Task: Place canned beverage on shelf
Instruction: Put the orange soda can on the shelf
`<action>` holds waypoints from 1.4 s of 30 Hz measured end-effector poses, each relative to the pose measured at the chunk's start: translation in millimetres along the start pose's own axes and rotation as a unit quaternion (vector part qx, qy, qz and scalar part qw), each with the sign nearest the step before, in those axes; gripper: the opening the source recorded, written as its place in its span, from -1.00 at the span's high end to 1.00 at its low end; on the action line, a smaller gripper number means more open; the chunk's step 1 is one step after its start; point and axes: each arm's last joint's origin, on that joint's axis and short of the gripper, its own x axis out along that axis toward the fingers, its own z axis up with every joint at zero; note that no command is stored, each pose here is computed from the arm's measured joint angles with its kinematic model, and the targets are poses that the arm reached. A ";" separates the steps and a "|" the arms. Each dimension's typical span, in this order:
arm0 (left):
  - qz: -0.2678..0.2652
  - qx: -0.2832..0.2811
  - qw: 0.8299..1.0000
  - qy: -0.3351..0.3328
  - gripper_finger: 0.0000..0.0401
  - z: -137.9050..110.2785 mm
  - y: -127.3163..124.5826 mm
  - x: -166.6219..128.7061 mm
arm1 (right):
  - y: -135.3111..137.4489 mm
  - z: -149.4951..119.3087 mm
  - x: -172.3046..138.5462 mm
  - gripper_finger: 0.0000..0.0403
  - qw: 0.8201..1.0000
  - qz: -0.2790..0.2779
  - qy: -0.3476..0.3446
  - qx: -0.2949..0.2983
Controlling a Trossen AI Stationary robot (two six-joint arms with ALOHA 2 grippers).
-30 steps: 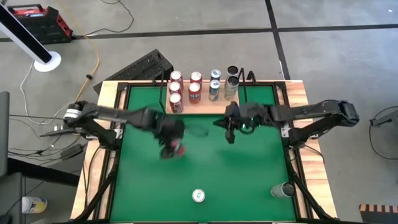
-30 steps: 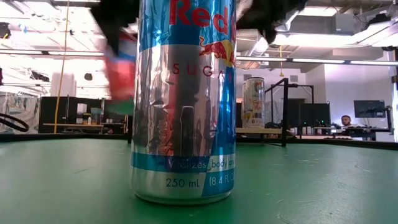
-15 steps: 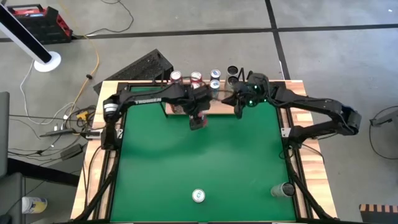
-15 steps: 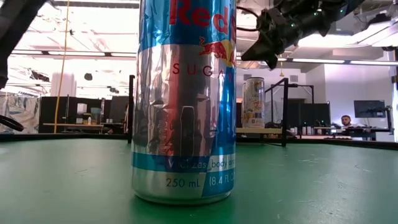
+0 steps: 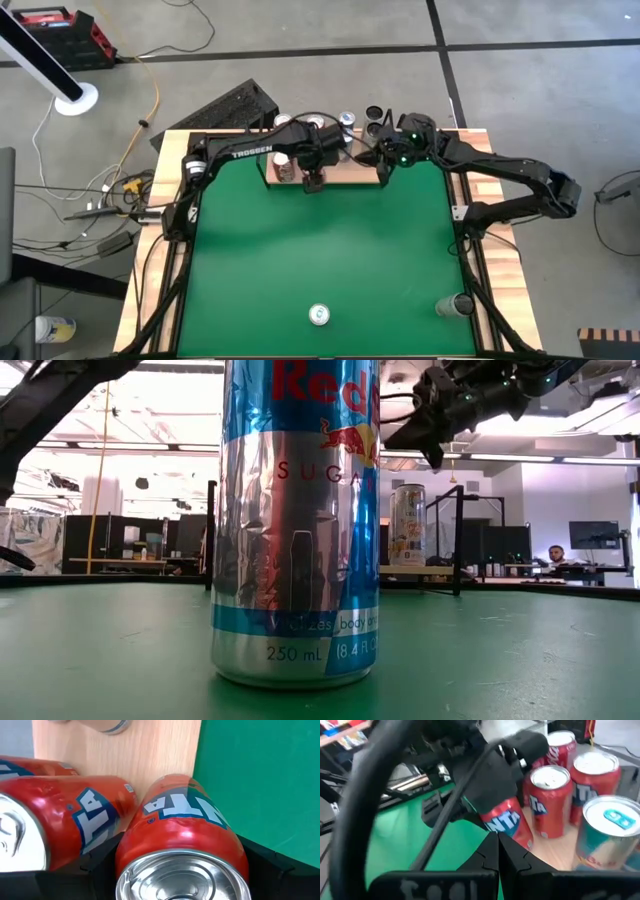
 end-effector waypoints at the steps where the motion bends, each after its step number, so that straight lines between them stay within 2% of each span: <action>1: 0.003 0.007 1.000 0.002 -0.41 -0.3 0.4 0.0 | 0.1 0.7 0.0 0.90 1.000 0.001 -0.003 0.002; 6: 0.012 0.030 0.999 0.013 -0.41 -2.3 1.3 0.1 | 0.6 2.9 0.0 0.90 1.000 0.002 -0.014 0.008; 14: 0.011 0.032 0.999 0.015 -0.42 -2.7 1.5 0.4 | 0.8 3.1 0.2 0.90 1.000 0.003 -0.015 0.013; 19: 0.011 0.035 0.999 0.015 -0.77 -2.4 1.4 1.1 | 0.8 3.2 0.2 0.90 1.000 0.003 -0.016 0.017; 22: 0.012 0.035 0.999 0.015 -0.88 -2.5 1.4 1.2 | 1.4 3.1 0.4 0.90 1.000 0.004 -0.016 0.016; 33: 0.035 0.029 0.999 0.015 -0.92 -0.1 0.2 -4.6 | 3.7 2.8 1.2 0.90 1.000 0.009 -0.014 0.010; 42: 0.030 0.004 0.999 0.025 -0.93 -0.4 0.2 -40.4 | 9.3 -4.5 5.8 0.90 0.999 0.031 0.019 0.004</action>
